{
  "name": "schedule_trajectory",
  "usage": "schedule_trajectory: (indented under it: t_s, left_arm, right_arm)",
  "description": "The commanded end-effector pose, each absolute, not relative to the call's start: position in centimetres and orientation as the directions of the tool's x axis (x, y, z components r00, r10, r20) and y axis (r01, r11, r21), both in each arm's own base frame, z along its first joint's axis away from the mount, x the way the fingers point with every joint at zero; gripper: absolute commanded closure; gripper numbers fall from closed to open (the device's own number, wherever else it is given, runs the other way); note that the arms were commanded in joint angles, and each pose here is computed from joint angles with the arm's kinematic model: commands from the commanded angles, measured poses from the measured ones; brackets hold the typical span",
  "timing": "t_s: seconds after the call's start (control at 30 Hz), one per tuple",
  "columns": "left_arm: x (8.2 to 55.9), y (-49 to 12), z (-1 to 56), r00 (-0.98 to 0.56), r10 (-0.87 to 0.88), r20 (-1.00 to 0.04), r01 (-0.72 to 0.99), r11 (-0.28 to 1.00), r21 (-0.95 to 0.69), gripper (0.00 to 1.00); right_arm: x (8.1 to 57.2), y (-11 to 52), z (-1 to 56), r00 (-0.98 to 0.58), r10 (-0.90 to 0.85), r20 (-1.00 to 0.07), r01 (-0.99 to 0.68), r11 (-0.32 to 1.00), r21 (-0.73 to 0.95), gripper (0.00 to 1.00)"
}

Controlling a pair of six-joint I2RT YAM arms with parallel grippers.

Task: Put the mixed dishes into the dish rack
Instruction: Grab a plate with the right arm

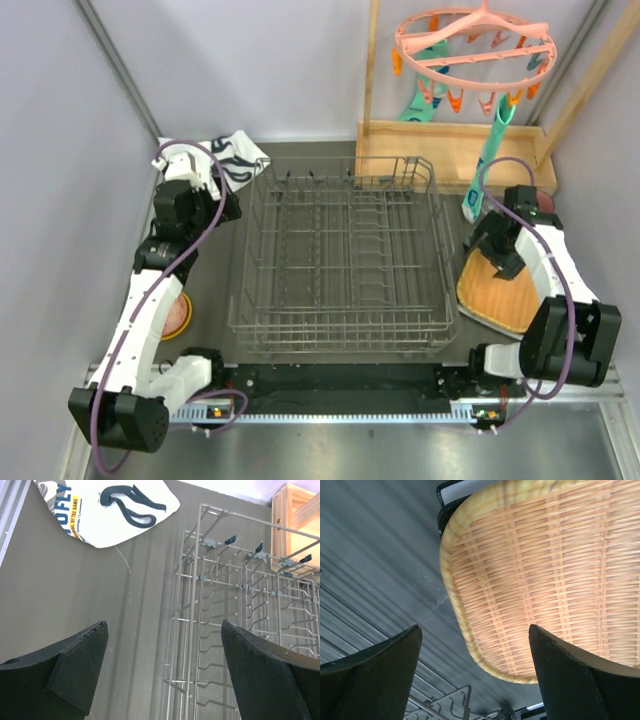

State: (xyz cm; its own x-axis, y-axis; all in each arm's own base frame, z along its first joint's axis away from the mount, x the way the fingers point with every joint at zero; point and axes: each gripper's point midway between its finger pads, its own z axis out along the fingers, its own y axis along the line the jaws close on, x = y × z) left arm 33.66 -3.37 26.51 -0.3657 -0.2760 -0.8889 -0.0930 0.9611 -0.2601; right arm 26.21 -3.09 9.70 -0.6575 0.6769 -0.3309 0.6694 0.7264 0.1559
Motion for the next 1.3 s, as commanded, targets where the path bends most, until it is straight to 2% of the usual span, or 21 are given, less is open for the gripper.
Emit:
schedule_trajectory:
  t_s: [0.0, 0.13, 0.37, 0.7, 0.97, 1.27]
  left_arm:
    - [33.0, -3.5, 27.0, -0.351, -0.279, -0.894, -0.079, 0.960, -0.268, 0.01]
    - [32.8, -3.5, 27.0, -0.350, -0.274, -0.896, -0.076, 0.961, -0.265, 0.01]
    - [32.3, -3.4, 26.9, -0.356, -0.264, -0.897, -0.072, 0.964, -0.255, 0.01]
    - [32.2, -3.5, 26.6, -0.365, -0.258, -0.895, -0.066, 0.965, -0.252, 0.01]
    - [32.2, -3.4, 26.5, -0.371, -0.250, -0.894, -0.070, 0.968, -0.242, 0.01]
    - [32.1, -3.3, 26.0, -0.377, -0.255, -0.890, -0.077, 0.967, -0.245, 0.01]
  right_arm:
    - [27.5, -2.7, 9.8, -0.675, 0.638, -0.372, 0.647, 0.753, 0.117, 0.13]
    - [28.1, -2.1, 8.8, -0.704, 0.616, -0.354, 0.636, 0.768, 0.070, 0.13]
    - [28.5, -3.2, 8.3, -0.720, 0.571, -0.394, 0.638, 0.768, -0.052, 0.13]
    - [29.6, -4.0, 7.5, -0.743, 0.539, -0.397, 0.629, 0.766, -0.136, 0.14]
    - [30.3, -4.2, 6.4, -0.755, 0.533, -0.383, 0.621, 0.768, -0.155, 0.21]
    - [30.8, -4.3, 6.1, -0.760, 0.523, -0.386, 0.614, 0.772, -0.164, 0.34]
